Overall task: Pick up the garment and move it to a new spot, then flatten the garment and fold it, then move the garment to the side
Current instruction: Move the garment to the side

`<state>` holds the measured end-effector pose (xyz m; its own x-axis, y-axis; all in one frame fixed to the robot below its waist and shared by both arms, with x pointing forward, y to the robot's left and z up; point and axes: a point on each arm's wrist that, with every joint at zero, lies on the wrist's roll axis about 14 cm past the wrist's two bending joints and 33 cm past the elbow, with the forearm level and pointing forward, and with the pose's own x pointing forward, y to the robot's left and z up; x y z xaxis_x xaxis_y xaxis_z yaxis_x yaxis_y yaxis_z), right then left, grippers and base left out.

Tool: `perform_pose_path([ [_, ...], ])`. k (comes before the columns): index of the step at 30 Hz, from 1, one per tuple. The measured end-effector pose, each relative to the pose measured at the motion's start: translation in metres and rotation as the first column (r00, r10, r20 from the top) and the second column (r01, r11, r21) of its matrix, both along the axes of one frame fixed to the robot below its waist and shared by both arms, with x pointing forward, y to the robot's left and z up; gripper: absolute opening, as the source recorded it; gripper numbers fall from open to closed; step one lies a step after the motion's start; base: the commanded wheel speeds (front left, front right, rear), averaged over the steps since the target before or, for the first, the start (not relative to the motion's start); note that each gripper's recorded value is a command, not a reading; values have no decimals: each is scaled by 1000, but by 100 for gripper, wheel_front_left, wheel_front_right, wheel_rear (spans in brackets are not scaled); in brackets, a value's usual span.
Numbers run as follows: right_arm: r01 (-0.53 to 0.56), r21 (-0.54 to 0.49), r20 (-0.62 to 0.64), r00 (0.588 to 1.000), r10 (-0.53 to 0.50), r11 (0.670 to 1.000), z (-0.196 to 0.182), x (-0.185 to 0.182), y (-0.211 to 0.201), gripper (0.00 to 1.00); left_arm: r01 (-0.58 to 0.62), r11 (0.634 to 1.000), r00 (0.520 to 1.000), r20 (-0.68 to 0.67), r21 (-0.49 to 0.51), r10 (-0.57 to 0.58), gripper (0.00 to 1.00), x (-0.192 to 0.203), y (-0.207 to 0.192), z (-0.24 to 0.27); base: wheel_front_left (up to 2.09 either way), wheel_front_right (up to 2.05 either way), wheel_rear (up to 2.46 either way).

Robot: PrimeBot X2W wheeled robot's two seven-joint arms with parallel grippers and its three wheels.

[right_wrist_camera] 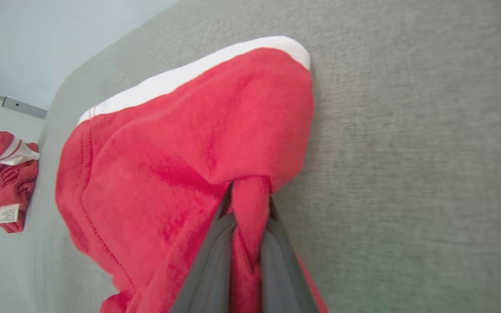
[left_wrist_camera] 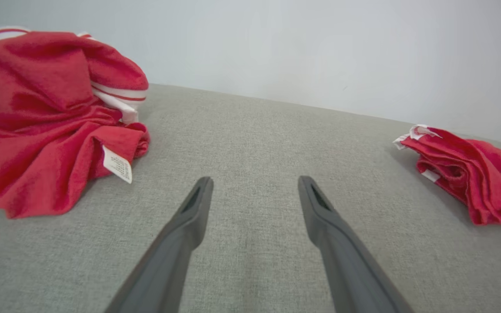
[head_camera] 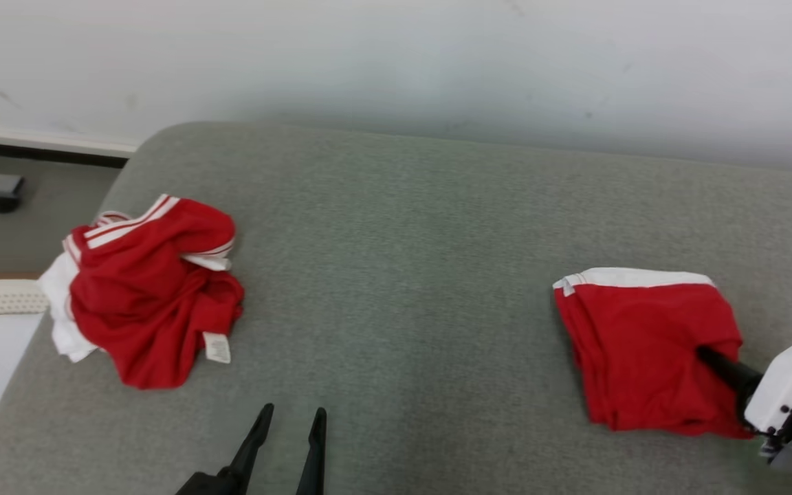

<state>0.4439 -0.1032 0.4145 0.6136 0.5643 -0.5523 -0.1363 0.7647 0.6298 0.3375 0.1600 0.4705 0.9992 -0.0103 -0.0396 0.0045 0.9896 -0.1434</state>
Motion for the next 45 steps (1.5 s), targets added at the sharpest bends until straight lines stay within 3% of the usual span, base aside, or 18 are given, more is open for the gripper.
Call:
perform_pose_path([
  [5,79,-164,70,995,-69,983,3,12,-62,0,79,997,997,10,-4,-79,100,19,-21,1,0,0,0],
  [9,154,-318,135,984,-117,935,6,27,-121,0,152,988,988,15,-5,-152,100,39,-42,-1,0,0,0],
  [12,203,-418,162,976,-148,886,7,36,-163,0,199,980,980,17,-1,-199,100,54,-56,-4,0,0,0],
  [18,274,-604,177,962,-209,748,6,44,-247,0,264,965,965,5,-8,-264,100,77,-76,-16,0,0,0],
  [26,293,-709,166,953,-252,642,-3,55,-292,0,308,951,951,-36,-18,-309,100,87,-90,-37,0,0,0],
  [27,292,-719,167,953,-251,631,-5,56,-295,15,308,951,950,-40,-19,-309,100,88,-90,-39,0,0,0],
  [28,292,-729,169,953,-251,619,-6,56,-298,42,305,952,951,-45,-18,-306,100,88,-89,-41,0,0,0],
  [29,295,-741,177,952,-248,603,-5,57,-302,100,305,952,951,-48,-19,-305,100,88,-89,-42,0,0,0],
  [33,309,-781,195,946,-259,542,-2,52,-320,100,299,954,953,-50,-16,-300,100,88,-87,-42,0,0,0],
  [36,329,-785,226,941,-252,525,4,51,-323,100,293,956,955,-40,-10,-293,100,88,-85,-38,0,0,0],
  [42,409,-726,354,912,-210,553,29,55,-307,100,274,962,962,-11,-10,-274,100,83,-83,-24,0,0,0],
  [45,473,-668,449,872,-196,575,50,52,-300,100,262,965,965,-7,-13,-262,100,75,-80,-19,0,0,0],
])
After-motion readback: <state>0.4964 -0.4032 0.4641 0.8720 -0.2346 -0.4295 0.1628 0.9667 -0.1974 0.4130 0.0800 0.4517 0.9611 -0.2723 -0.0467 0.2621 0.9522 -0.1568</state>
